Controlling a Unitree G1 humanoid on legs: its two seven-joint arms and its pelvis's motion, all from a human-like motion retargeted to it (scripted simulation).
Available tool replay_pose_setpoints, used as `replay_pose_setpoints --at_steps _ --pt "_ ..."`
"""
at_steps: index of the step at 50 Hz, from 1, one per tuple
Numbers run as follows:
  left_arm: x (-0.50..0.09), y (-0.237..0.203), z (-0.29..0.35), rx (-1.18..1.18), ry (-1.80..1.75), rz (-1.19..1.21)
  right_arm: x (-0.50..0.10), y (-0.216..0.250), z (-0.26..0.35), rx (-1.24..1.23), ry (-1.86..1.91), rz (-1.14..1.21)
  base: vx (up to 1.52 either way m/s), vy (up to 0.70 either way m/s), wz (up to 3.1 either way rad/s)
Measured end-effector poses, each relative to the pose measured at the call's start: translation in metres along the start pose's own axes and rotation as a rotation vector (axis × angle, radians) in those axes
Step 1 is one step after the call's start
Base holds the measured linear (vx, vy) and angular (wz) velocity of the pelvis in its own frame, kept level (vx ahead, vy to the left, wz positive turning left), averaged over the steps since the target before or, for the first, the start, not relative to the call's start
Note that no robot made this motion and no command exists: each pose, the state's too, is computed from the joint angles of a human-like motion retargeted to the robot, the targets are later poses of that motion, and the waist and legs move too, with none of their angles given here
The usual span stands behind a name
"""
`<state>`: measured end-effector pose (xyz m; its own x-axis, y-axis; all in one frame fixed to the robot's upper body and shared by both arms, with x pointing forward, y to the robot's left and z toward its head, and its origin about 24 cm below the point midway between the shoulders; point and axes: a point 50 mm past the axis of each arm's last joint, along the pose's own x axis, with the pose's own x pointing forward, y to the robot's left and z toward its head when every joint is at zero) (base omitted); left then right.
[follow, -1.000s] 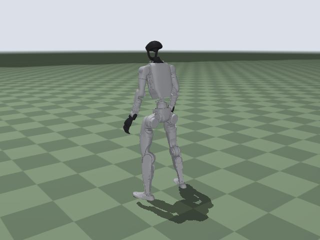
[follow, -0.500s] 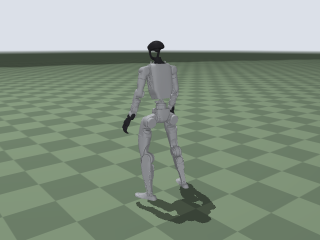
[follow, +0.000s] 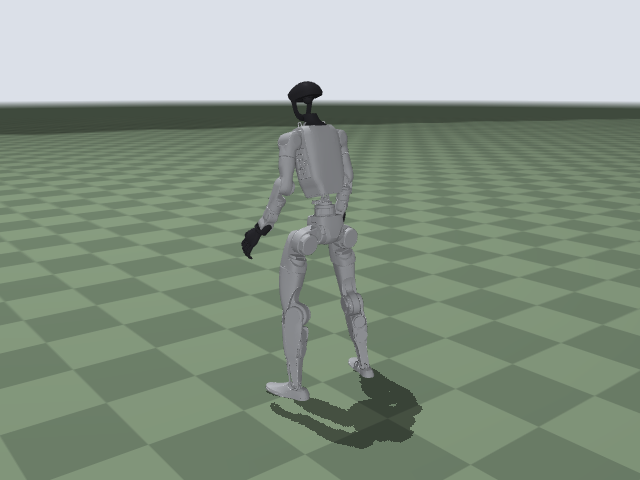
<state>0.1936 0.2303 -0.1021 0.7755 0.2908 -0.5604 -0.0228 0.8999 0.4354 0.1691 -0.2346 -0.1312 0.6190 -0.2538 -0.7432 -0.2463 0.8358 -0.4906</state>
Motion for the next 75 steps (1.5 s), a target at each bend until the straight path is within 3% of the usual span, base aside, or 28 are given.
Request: replay_pose_setpoints --at_steps 6,13,22,29,33,38,44,55,63,75 --pt "-0.022 0.012 -0.063 -0.18 0.277 0.118 -0.004 -0.003 -0.018 0.029 0.053 -0.006 0.1 0.13 -0.25" --pt "-0.024 0.025 -0.069 0.012 0.273 0.12 0.001 -0.023 0.001 0.057 -0.008 -0.117 -0.02 0.07 -0.27" --pt "0.02 0.024 0.027 0.14 -0.04 0.03 0.002 -0.043 0.068 0.124 -0.264 -0.197 -0.15 -0.04 0.12" --pt "0.023 0.025 0.127 0.098 -0.395 0.053 -0.013 -0.053 0.122 -0.096 -0.524 -0.159 -0.21 -0.07 0.31" --pt "0.011 0.028 0.15 0.239 -0.532 0.038 -0.024 -0.05 0.134 -0.314 -0.618 -0.099 -0.13 -0.04 0.2" --pt "-0.002 0.034 0.172 0.581 -0.685 -0.029 -0.039 -0.061 0.144 -0.56 -0.762 -0.191 -0.06 -0.02 0.25" --pt "-0.025 0.043 0.195 0.82 -0.905 0.009 -0.067 -0.086 0.157 -0.576 -0.965 -0.44 0.0 0.0 0.03" --pt "-0.091 0.077 0.215 0.452 -1.319 0.349 -0.133 -0.112 0.17 -0.306 -1.273 -0.759 0.01 0.03 -0.33" --pt "-0.123 0.115 0.213 0.399 -1.351 0.532 -0.169 -0.14 0.154 -0.414 -1.3 -0.844 0.06 0.05 -0.33" --pt "-0.133 0.246 0.2 0.196 -0.951 0.904 -0.185 -0.28 0.118 -0.041 -0.853 -1.143 0.03 0.05 -0.24"
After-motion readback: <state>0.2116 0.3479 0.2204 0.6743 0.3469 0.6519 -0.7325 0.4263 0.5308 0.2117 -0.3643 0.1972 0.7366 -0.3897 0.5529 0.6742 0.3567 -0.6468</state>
